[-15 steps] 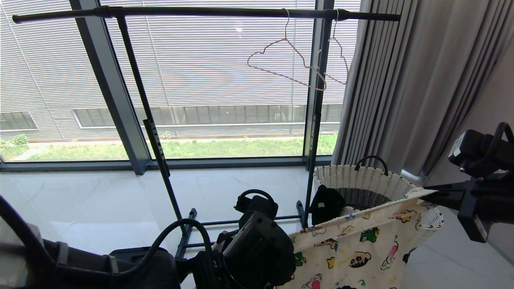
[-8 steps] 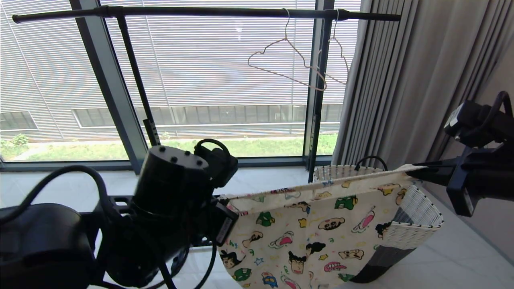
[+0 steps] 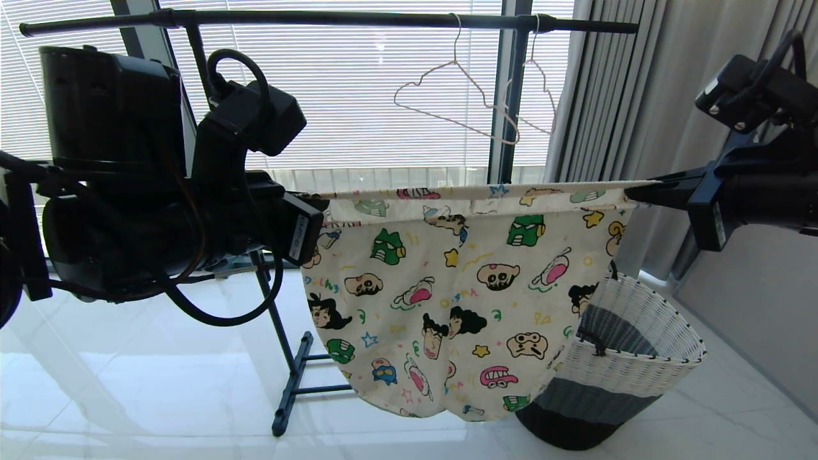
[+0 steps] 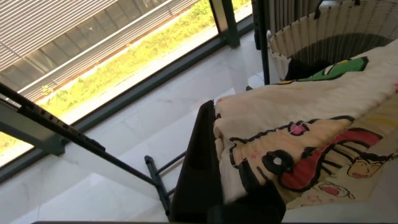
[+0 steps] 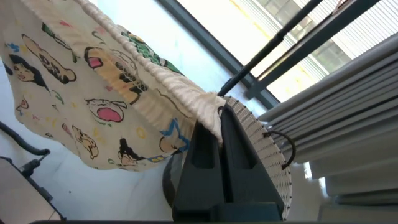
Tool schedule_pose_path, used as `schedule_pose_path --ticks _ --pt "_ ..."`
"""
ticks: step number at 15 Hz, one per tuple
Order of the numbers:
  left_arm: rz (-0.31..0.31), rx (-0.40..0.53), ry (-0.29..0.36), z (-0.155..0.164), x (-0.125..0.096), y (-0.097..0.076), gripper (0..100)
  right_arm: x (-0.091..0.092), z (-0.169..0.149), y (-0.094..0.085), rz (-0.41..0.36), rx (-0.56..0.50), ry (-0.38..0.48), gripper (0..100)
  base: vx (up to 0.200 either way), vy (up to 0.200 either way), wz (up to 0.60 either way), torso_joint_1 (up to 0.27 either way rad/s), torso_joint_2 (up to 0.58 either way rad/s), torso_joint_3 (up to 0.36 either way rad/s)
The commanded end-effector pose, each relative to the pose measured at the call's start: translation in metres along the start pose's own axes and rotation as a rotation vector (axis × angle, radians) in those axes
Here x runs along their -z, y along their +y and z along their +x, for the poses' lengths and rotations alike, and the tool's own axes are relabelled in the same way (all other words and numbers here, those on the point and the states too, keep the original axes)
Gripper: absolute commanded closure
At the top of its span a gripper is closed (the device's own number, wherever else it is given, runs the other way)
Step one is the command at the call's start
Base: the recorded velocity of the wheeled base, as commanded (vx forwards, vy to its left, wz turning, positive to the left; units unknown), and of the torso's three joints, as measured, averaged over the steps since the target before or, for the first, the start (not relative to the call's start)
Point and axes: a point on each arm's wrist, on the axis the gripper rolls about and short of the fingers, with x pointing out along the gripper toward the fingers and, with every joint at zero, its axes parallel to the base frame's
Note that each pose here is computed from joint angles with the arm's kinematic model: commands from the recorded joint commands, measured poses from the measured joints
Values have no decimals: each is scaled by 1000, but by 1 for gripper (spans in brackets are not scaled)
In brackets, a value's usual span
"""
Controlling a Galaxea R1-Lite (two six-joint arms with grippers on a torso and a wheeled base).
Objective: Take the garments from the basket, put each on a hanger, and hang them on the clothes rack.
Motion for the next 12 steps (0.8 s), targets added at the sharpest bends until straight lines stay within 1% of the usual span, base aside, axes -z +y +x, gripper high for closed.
schedule_pose_path --ticks 1,3,4,5,6,7,8,9,10,12 --pt "0 5 -14 -2 -2 1 100 0 4 0 0 -6 4 100 0 0 0 0 0 0" --pt "2 15 -26 -5 -4 0 100 0 0 3 -2 -16 5 100 0 0 0 0 0 0" --pt "16 28 -34 -6 -5 -1 100 1 -8 8 -3 -33 17 100 0 0 0 0 0 0" --pt "37 84 -60 -7 -7 -3 100 4 -20 16 -7 -63 31 100 0 0 0 0 0 0" --pt "64 173 -105 -7 -10 -4 100 8 -37 29 -17 -108 38 100 0 0 0 0 0 0" --pt "80 219 -131 -8 -12 -5 100 11 -46 37 -25 -140 41 100 0 0 0 0 0 0" --pt "106 269 -153 -6 -14 -6 100 19 -64 53 -46 -203 50 100 0 0 0 0 0 0" --pt "115 278 -151 -2 -14 -7 100 28 -76 65 -65 -248 58 100 0 0 0 0 0 0" --pt "116 277 -153 1 -14 -7 100 32 -82 72 -84 -258 66 100 0 0 0 0 0 0" --pt "118 274 -162 9 -16 -8 100 35 -90 82 -122 -269 62 100 0 0 0 0 0 0"
